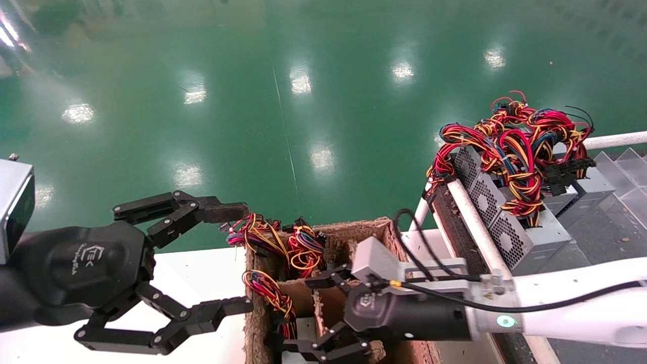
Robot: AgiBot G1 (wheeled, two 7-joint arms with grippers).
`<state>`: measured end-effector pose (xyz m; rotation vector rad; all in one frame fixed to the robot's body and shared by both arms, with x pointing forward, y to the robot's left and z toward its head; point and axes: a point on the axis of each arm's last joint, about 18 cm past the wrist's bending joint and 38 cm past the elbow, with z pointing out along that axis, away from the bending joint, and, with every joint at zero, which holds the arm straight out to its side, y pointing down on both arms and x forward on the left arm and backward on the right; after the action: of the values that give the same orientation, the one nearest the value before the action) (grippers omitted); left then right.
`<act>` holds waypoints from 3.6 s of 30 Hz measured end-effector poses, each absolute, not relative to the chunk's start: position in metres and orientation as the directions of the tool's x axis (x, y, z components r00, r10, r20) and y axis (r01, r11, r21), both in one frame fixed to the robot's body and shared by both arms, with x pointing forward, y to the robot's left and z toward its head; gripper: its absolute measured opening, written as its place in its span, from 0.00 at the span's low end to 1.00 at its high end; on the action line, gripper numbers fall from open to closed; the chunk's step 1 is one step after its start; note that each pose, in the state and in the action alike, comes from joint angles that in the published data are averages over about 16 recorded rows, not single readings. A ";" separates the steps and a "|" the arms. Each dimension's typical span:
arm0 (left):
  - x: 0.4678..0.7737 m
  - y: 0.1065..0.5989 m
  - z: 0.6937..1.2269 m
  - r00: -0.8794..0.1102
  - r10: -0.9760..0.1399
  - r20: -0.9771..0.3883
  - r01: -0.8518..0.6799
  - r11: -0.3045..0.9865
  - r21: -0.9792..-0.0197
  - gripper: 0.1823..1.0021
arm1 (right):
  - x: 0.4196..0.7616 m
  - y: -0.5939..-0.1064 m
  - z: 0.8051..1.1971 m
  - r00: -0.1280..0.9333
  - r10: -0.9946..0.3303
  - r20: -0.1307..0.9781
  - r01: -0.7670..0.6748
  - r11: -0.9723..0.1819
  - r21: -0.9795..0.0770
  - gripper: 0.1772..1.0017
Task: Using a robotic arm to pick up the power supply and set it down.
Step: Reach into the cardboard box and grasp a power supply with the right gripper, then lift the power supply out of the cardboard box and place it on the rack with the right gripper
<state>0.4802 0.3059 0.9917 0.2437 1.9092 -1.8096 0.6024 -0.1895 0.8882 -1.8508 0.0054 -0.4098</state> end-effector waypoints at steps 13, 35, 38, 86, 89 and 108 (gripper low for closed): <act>0.480 0.306 0.992 -0.862 -0.203 -0.465 0.453 0.103 -0.885 0.95 | 0.628 -0.147 0.877 0.916 -0.219 0.336 0.257 -0.322 -0.911 0.79; 0.480 0.306 0.992 -0.862 -0.203 -0.465 0.453 0.103 -0.885 1.00 | 0.630 -0.139 0.873 0.906 -0.242 0.347 0.262 -0.322 -0.910 0.21; 0.480 0.306 0.992 -0.862 -0.203 -0.465 0.453 0.103 -0.885 1.00 | 0.628 -0.143 0.878 0.906 -0.241 0.348 0.268 -0.309 -0.913 0.17; 0.480 0.306 0.992 -0.862 -0.203 -0.465 0.453 0.103 -0.885 1.00 | 0.464 -0.470 1.162 0.539 -0.684 0.492 0.625 -0.067 -0.778 0.07; 0.480 0.306 0.992 -0.862 -0.203 -0.465 0.453 0.103 -0.885 1.00 | 0.452 -0.498 1.166 0.478 -0.736 0.480 0.617 -0.108 -0.780 0.07; 0.480 0.306 0.992 -0.862 -0.203 -0.465 0.453 0.103 -0.885 1.00 | 0.438 -0.589 1.096 0.378 -0.866 0.327 0.364 -0.186 -0.913 0.07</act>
<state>0.4802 0.3059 0.9917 0.2437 1.9092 -1.8096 0.4378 -0.5886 1.0955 -1.3315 0.5067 -1.1892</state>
